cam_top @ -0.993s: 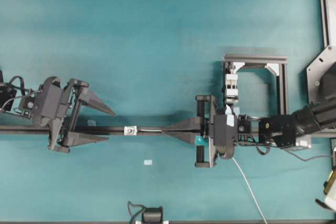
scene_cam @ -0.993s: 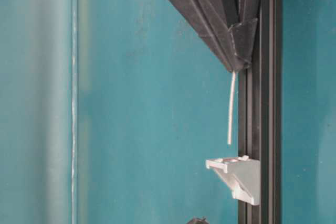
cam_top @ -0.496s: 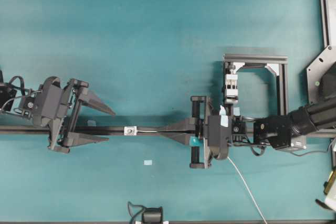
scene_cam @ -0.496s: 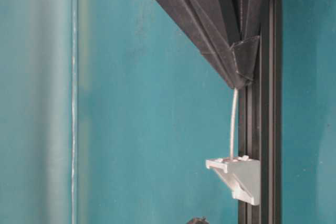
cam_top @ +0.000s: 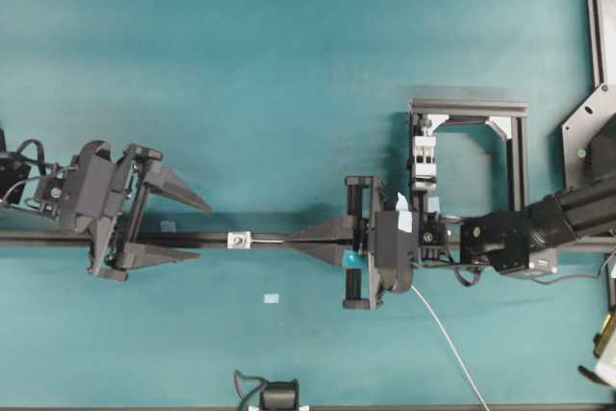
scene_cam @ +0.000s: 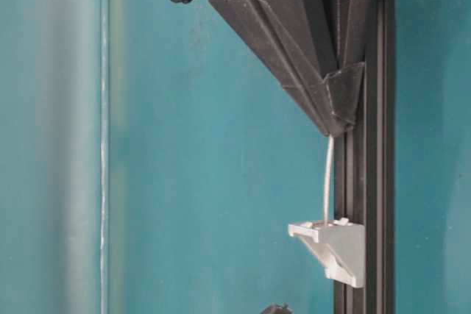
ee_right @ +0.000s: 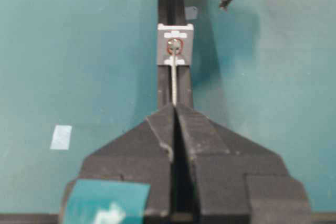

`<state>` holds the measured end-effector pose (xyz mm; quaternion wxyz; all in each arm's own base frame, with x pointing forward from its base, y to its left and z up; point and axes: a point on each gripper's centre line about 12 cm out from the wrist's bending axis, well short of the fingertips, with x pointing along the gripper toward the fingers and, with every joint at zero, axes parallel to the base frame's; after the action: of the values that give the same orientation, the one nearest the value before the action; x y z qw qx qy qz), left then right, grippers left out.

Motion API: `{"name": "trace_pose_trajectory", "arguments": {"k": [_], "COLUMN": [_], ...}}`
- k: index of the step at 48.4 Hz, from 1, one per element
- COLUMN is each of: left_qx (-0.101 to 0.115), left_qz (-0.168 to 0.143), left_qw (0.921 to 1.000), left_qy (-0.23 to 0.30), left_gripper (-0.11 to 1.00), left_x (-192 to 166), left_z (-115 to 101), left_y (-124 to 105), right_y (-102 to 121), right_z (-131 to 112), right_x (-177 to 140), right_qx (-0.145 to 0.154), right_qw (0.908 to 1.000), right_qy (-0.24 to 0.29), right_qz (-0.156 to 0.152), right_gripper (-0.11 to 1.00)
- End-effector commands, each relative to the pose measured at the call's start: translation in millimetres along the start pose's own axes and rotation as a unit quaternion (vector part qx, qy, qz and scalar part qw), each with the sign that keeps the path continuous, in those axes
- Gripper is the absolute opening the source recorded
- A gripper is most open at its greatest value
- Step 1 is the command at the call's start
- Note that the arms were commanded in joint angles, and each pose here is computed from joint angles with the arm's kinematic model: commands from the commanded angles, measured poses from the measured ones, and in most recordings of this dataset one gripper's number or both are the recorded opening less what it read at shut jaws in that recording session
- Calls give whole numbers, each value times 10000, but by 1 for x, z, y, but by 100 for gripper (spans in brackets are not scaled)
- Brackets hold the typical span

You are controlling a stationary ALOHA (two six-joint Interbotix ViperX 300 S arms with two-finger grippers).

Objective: Insert the wire into the hole on the left side and pull it with the left arm.
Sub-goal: 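Push the wire tip leftward through the bracket hole with the right gripper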

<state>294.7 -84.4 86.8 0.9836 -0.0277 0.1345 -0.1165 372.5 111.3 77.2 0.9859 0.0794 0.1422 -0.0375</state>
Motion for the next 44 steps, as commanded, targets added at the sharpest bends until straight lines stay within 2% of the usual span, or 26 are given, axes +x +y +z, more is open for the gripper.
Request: {"name": "trace_pose_trajectory", "arguments": {"k": [1,44], "left_qx": [4,7], "left_qz": [-13,-17], "left_qw": [9999,9999], "left_qy": [-145,-99], "left_gripper": [86,86], "left_x": [2,2], "left_z": [7,7], "left_y": [-1,-1], "right_y": [-1,3], "right_z": [7,16], "right_x": [3,26], "right_qx": [39,-63], "right_qw": [10000,9999], "right_qy": [-86,-75], "right_qz": [-18,74], "right_gripper": [2,2]}}
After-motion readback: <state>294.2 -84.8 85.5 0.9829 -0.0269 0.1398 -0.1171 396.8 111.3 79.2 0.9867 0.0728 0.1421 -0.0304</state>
